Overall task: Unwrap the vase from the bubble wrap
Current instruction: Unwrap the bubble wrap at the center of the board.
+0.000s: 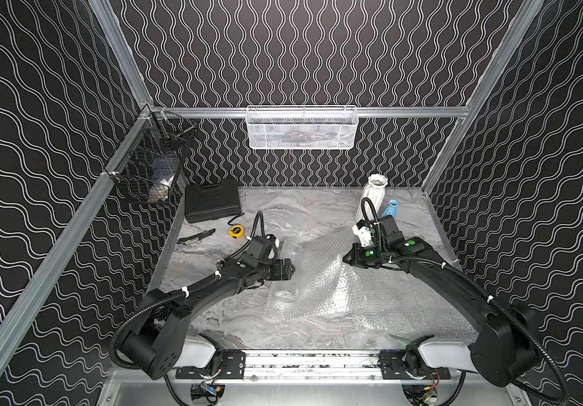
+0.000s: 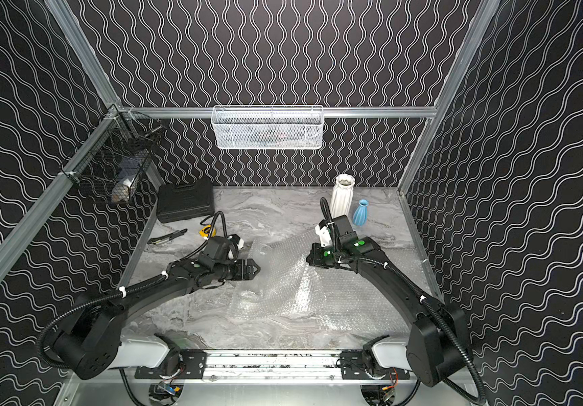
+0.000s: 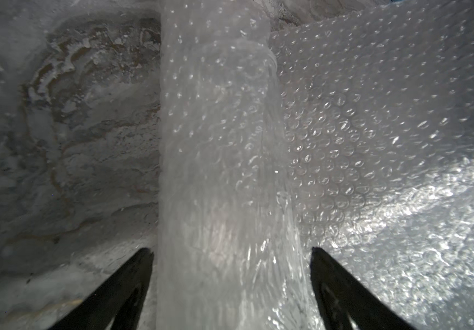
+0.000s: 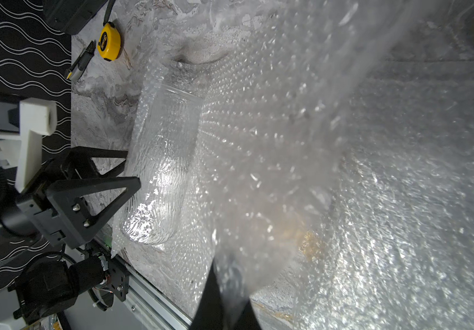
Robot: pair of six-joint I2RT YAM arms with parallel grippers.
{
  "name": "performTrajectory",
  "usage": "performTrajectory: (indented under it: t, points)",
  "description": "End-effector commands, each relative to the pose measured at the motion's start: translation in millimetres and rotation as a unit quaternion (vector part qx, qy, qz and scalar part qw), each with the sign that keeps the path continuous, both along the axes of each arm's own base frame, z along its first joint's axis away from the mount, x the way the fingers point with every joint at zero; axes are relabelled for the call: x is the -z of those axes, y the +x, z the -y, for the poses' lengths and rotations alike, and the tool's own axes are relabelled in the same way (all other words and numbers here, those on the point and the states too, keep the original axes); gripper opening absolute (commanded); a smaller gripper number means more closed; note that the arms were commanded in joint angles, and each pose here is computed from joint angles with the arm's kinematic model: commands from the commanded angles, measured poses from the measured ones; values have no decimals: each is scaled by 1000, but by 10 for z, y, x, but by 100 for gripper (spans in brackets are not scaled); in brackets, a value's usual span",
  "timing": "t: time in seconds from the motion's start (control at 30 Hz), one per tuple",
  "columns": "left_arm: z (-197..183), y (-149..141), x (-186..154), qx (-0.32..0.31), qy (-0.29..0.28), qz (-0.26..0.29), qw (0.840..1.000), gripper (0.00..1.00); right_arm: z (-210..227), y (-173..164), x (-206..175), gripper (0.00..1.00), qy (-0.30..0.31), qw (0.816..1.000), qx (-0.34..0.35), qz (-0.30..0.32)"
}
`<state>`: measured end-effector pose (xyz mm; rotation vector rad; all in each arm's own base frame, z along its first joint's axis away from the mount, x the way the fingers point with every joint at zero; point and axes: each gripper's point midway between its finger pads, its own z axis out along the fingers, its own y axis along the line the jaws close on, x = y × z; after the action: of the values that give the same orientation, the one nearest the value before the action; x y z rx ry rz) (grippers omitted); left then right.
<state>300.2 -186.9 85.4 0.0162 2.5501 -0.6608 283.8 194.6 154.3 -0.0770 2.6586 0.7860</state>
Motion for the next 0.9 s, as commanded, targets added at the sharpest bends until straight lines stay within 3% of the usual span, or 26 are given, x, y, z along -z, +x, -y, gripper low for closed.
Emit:
performTrajectory:
  t: [0.0,0.33,0.63,0.87]
  points:
    - [-107,8,-22,2,35,11,999,89,18,-1,-1,0,-5,1000,0,4]
    - [-69,10,-69,8,26,11,1000,88,19,4,49,0,-8,1000,1,-2]
    - [-348,101,-367,-41,87,50,994,91,27,29,86,0,-13,1000,6,-6]
    - [-160,87,-506,6,66,39,997,94,30,34,120,0,-16,1000,8,-10]
